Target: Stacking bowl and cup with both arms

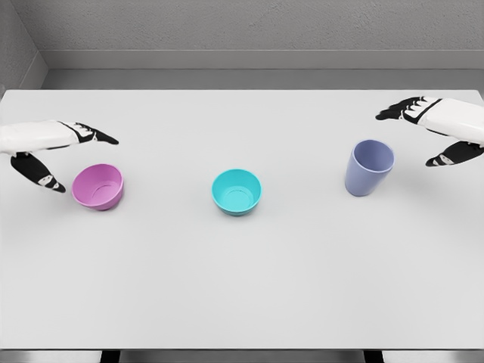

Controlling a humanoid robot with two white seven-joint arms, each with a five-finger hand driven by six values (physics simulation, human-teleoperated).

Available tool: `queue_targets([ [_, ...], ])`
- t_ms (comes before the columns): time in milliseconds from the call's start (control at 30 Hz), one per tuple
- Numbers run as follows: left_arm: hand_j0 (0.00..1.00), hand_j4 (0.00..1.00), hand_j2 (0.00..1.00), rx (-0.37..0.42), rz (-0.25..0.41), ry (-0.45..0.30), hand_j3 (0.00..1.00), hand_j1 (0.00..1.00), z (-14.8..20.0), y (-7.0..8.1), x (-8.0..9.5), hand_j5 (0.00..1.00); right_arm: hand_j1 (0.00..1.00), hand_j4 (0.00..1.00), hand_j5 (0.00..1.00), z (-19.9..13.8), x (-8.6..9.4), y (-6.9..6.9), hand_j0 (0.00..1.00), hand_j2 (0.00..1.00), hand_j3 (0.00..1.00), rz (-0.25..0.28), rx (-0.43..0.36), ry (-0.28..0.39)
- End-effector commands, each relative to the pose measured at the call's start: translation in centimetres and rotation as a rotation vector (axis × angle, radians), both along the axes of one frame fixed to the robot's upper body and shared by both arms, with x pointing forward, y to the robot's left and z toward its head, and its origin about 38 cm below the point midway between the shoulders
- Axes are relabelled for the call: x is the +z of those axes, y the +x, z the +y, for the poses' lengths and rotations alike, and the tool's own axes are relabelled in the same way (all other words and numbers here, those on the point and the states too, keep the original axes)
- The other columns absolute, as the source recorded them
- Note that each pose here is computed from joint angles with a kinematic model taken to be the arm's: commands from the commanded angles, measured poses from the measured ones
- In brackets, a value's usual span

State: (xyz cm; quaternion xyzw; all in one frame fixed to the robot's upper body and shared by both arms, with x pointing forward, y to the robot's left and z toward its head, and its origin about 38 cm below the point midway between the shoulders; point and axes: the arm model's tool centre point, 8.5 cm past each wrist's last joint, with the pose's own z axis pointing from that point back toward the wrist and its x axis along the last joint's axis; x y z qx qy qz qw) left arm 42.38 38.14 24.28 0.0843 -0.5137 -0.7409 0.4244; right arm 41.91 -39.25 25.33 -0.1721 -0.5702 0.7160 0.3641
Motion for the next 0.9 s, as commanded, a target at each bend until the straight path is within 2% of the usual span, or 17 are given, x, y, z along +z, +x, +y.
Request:
queue_targets([
  [0,1.0,1.0,1.0,0.005,-0.008,-0.012,1.0,1.0,-0.1,0.2,0.4,1.0,1.0,1.0,1.0,-0.2,0.0,0.0,1.0,1.0,1.0,0.005,-0.005,0.0],
  [133,1.0,1.0,1.0,0.008,0.011,-0.012,1.0,1.0,0.0,-0.1,-0.5,1.0,1.0,1.0,1.0,-0.1,1.0,0.1,1.0,1.0,1.0,-0.031,-0.006,0.026],
  [200,1.0,1.0,1.0,0.009,0.02,-0.013,1.0,1.0,0.0,-0.2,-0.9,1.0,1.0,1.0,1.0,0.1,0.9,-0.2,1.0,1.0,1.0,-0.022,0.007,0.009],
  [300,1.0,1.0,1.0,0.012,0.035,-0.018,1.0,1.0,0.1,-0.5,-1.7,1.0,1.0,1.0,1.0,1.2,2.1,-0.6,1.0,1.0,1.0,-0.047,0.05,-0.008],
  [400,1.0,1.0,1.0,0.011,0.043,-0.012,1.0,1.0,0.1,-0.7,-2.0,1.0,1.0,1.0,1.0,2.1,2.4,-0.3,1.0,1.0,1.0,-0.036,0.086,-0.048],
  [533,1.0,1.0,1.0,0.01,0.05,-0.006,1.0,1.0,0.2,-0.9,-2.3,1.0,1.0,1.0,1.0,3.5,1.0,-0.6,1.0,1.0,1.0,0.001,0.128,-0.057],
  [667,1.0,1.0,1.0,0.013,0.064,-0.005,1.0,1.0,0.3,-1.1,-3.0,1.0,1.0,1.0,1.0,3.6,0.5,-0.7,1.0,1.0,1.0,0.018,0.133,-0.068],
  [867,1.0,1.0,1.0,0.024,0.066,-0.001,1.0,1.0,0.6,-0.8,-3.3,1.0,1.0,1.0,1.0,3.8,-0.6,-0.4,1.0,1.0,1.0,0.037,0.124,-0.03],
])
